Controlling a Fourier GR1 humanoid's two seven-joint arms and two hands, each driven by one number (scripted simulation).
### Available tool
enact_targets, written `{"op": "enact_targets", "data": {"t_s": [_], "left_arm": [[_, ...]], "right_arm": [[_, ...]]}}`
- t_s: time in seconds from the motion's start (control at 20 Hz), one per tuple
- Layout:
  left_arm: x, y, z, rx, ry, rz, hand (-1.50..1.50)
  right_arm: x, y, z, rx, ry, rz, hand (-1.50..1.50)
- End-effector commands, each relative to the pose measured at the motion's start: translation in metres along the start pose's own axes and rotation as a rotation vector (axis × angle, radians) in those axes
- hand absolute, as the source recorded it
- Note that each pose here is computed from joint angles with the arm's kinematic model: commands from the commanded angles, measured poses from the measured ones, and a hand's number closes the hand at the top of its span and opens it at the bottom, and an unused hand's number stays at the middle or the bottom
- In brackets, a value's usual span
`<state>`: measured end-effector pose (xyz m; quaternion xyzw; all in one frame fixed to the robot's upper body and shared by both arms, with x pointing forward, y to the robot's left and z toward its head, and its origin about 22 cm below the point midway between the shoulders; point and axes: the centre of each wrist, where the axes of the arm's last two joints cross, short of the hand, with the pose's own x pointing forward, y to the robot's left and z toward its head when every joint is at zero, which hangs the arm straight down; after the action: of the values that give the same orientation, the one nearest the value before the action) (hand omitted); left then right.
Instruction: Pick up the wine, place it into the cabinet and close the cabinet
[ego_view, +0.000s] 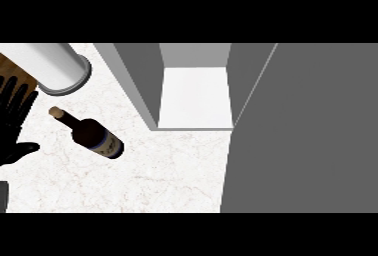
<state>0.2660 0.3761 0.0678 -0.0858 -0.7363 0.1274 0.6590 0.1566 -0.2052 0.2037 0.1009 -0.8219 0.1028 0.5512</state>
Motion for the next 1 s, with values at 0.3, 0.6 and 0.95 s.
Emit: {"op": "enact_targets", "data": {"t_s": [0.3, 0.6, 0.95], "left_arm": [[-0.074, 0.025, -0.007, -0.001, 0.09, -0.008, -1.5], [-0.104, 0.032, -0.006, -0.003, 0.104, 0.005, -1.5], [-0.143, 0.038, 0.002, -0.019, 0.136, 0.028, -1.5]], "right_arm": [[0.015, 0.007, 0.008, 0.004, -0.04, -0.035, -1.5], [0.028, -0.006, 0.024, 0.01, -0.022, -0.012, -1.5], [0.008, 0.015, -0.001, -0.015, -0.054, -0.022, -1.5]]}}
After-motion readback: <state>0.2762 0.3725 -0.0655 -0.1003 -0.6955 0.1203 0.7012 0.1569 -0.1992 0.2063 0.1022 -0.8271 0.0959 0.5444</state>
